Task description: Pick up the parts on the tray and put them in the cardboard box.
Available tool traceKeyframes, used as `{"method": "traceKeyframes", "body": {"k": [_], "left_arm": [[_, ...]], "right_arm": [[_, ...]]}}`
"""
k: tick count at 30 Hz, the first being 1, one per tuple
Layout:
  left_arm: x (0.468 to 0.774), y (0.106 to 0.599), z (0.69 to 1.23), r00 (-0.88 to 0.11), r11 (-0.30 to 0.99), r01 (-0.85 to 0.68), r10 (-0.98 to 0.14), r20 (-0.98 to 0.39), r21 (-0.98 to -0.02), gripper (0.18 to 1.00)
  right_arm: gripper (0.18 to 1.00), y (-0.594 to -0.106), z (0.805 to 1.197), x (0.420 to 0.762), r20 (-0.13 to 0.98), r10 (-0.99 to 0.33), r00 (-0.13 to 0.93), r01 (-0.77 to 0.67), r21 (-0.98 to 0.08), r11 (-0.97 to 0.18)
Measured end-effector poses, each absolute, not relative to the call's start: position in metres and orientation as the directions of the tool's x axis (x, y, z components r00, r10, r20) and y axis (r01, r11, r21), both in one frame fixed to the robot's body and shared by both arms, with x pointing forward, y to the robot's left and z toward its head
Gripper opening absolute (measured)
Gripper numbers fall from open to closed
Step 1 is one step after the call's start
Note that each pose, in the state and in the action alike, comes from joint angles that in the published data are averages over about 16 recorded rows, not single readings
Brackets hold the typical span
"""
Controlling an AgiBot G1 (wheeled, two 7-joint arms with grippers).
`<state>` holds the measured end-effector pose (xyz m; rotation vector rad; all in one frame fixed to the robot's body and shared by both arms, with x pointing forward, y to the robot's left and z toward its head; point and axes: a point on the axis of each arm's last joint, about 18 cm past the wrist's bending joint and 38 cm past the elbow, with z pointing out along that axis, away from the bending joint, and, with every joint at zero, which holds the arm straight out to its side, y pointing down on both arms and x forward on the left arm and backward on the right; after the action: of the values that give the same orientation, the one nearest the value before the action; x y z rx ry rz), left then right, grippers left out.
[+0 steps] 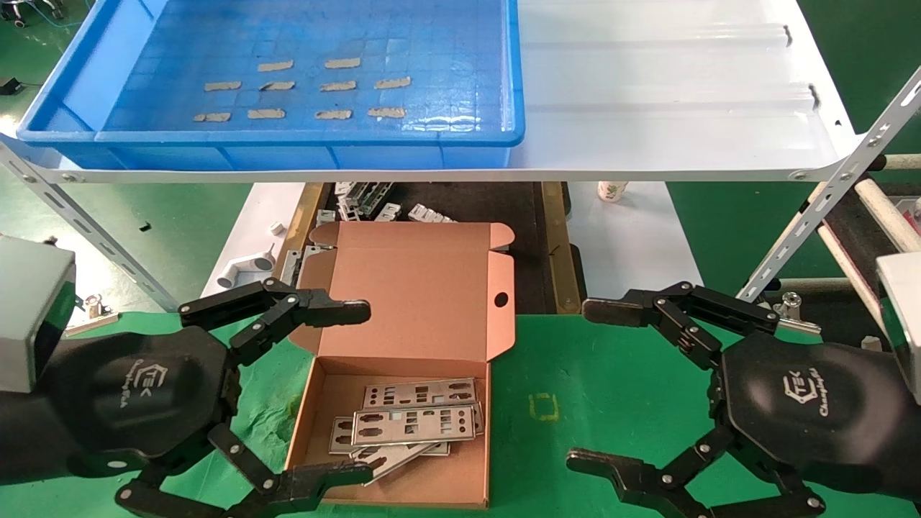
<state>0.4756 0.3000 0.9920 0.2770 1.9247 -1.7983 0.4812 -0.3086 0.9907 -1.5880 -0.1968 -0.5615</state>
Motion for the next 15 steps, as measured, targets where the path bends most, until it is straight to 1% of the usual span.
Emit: {"method": "traceKeyframes", "body": {"k": [15], "left_arm": [[0.4756, 0.3000, 0.9920, -0.860, 0.112, 0.464, -0.178, -0.477, -0.879, 1.001]], "right_arm": [[1.001, -0.3086, 0.9907, 0.4812, 0.464, -0.206, 0.862, 0.451, -0.886, -0.110]]}}
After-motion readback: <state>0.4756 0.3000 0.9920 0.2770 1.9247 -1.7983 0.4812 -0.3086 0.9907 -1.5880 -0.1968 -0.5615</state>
